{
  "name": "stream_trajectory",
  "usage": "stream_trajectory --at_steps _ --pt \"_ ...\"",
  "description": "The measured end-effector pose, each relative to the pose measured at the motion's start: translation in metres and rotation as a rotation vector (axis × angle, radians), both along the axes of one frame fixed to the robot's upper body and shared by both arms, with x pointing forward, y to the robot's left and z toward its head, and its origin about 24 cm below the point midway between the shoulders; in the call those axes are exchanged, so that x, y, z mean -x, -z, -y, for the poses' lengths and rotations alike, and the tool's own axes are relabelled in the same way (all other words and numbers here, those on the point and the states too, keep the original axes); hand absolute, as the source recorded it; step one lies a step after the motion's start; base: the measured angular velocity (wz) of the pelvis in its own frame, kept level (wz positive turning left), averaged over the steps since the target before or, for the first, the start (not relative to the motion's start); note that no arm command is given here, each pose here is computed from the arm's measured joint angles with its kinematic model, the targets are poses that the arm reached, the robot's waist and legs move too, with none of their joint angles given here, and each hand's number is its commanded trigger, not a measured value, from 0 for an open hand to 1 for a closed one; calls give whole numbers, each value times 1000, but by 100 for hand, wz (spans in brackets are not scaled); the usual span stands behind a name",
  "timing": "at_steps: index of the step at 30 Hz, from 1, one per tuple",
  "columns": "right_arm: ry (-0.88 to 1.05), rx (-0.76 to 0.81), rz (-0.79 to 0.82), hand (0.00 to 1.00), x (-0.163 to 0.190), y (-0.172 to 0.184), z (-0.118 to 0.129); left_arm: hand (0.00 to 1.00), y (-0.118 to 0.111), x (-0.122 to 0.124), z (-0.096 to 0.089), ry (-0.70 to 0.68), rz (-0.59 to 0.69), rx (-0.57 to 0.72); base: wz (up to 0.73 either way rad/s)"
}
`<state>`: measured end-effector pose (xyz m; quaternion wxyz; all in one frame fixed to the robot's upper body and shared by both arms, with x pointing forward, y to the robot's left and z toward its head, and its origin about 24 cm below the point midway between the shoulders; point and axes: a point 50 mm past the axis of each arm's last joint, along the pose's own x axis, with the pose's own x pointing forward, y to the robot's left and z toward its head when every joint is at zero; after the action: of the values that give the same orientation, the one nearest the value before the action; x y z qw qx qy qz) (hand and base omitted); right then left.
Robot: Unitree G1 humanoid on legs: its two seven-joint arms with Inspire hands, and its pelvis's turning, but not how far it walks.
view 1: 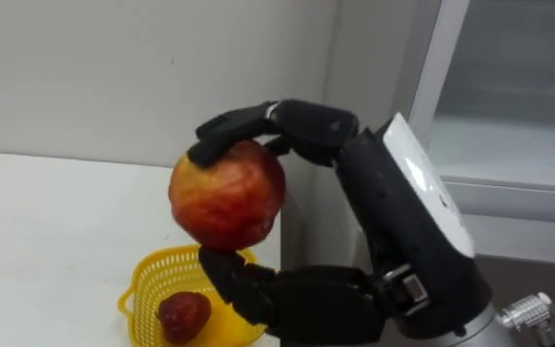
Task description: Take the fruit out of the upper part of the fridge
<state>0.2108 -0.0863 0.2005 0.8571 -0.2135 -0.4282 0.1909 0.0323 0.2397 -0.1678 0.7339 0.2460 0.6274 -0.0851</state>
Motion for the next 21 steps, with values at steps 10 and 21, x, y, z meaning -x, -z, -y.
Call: stream_trajectory --at_steps 10,21 --pt "112 155 -117 100 -31 29 2 0 -1 -5 -1 25 -9 1 5" --pt "272 295 -216 100 -70 58 13 0 -1 -7 -5 -3 -15 -10 9"
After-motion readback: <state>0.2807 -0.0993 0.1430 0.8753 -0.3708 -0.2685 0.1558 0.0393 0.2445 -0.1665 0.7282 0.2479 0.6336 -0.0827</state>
